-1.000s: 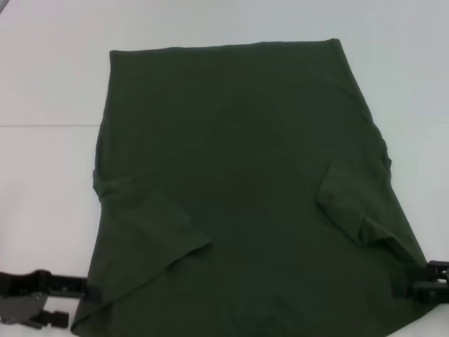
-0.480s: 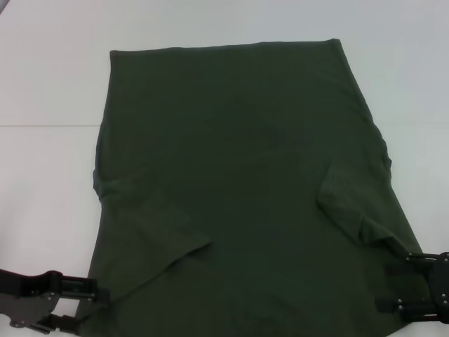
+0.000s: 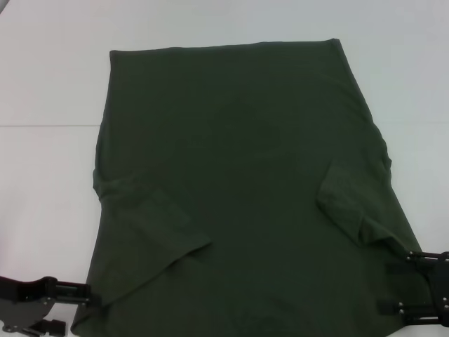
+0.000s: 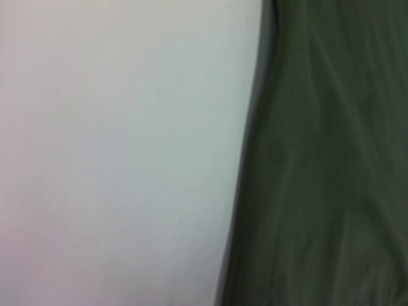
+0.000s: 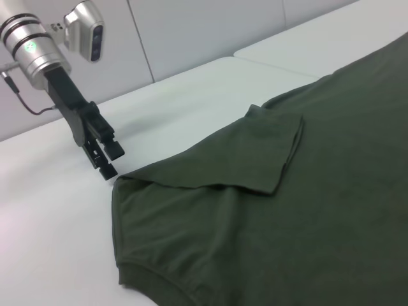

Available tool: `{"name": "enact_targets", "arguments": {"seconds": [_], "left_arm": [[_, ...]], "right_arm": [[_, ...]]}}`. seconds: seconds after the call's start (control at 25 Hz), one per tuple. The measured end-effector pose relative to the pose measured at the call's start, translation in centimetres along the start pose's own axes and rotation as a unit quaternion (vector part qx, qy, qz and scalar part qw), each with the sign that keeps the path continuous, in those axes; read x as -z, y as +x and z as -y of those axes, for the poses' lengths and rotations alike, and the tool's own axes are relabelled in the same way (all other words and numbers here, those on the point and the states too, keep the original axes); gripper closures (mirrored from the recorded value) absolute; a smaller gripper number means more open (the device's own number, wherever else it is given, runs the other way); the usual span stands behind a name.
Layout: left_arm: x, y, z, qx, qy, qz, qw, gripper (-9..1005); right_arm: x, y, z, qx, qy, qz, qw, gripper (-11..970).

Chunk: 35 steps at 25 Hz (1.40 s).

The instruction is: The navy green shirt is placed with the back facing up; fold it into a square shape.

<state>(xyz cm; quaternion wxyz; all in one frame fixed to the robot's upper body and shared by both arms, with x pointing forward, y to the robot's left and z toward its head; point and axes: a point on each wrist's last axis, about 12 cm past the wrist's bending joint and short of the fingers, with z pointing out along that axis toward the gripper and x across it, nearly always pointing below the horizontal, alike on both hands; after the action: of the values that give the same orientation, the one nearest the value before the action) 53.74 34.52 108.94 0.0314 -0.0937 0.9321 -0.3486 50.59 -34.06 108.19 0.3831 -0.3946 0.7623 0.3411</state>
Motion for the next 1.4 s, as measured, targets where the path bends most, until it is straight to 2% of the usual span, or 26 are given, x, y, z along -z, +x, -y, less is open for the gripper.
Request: {"name": "enact_targets", "arguments": {"seconds": [1.08, 1.4], "left_arm": [[-0.8, -0.4, 0.1, -0.005, -0.014, 0.011, 1.0, 78], [-1.3, -0.4, 0.7, -0.008, -0.005, 0.007, 1.0, 78]], "right_arm": [[-0.4, -0.4, 0.1, 0.005, 0.0, 0.002, 1.0, 103], [-0.4, -0.4, 0.2, 0.003, 0.002, 0.001, 1.0, 103]]}}
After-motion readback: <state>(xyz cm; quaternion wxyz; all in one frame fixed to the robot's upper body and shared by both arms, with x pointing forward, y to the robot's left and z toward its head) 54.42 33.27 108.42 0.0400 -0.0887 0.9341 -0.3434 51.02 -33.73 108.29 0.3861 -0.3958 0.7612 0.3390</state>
